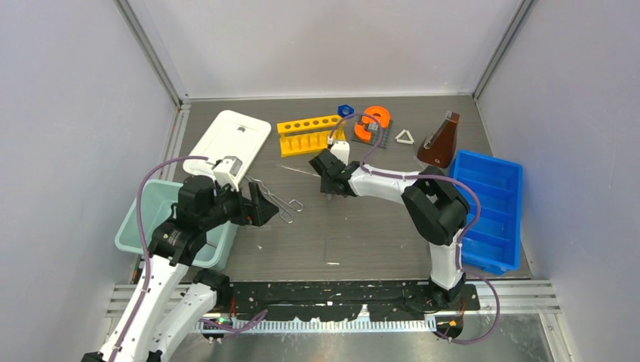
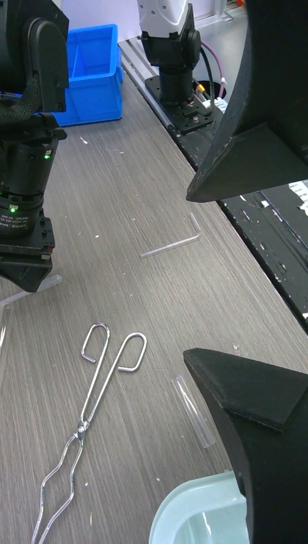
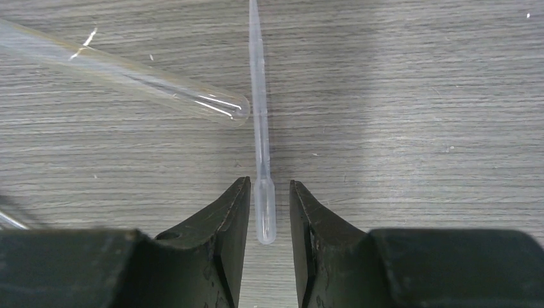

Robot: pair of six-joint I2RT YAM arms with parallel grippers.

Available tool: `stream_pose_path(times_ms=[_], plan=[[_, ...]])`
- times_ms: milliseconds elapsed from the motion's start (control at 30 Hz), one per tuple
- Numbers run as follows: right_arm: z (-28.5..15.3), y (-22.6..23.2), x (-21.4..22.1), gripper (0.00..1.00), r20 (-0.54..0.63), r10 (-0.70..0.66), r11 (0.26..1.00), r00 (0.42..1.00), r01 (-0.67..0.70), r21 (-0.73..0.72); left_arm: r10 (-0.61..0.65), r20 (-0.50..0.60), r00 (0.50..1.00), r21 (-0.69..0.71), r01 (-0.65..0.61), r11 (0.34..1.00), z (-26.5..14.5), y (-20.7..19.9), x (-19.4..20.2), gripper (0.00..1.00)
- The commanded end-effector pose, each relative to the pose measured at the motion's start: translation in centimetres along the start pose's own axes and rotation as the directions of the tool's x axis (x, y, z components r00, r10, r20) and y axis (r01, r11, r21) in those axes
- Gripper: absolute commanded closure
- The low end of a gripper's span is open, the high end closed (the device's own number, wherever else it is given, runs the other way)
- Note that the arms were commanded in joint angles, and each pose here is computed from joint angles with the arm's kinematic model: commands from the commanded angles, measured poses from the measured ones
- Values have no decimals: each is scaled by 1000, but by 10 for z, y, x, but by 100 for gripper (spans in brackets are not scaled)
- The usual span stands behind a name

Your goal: Organize the chemistry lab equipment

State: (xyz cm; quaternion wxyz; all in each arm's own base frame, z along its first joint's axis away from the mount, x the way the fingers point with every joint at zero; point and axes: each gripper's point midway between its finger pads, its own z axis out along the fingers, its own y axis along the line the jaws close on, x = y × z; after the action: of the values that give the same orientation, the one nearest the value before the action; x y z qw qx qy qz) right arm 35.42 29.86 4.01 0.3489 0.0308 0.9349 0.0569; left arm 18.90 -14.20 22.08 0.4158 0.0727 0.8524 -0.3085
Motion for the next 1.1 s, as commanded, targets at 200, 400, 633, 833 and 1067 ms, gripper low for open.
stream_pose_path(times_ms=[200,400,633,833,1067], plan=[[7,1,-3,70,1,-1,1000,1000,1,14,22,10,1000,-8,-22,1000,-1,2,0,12],[8,-6,3,77,-16,-8,999,1000,9,38,20,10,1000,-16,-20,1000,-1,4,0,12],[-2,-22,2,86,1,0,996,1000,0,87,17,10,1000,-20,-17,1000,0,4,0,12],[-27,-44,-11,89,63,51,991,997,-58,124,16,12,1000,-25,-15,1000,0,5,0,12],[-66,-81,-30,90,185,142,969,973,-175,176,13,13,1000,-30,-12,999,0,6,0,12]])
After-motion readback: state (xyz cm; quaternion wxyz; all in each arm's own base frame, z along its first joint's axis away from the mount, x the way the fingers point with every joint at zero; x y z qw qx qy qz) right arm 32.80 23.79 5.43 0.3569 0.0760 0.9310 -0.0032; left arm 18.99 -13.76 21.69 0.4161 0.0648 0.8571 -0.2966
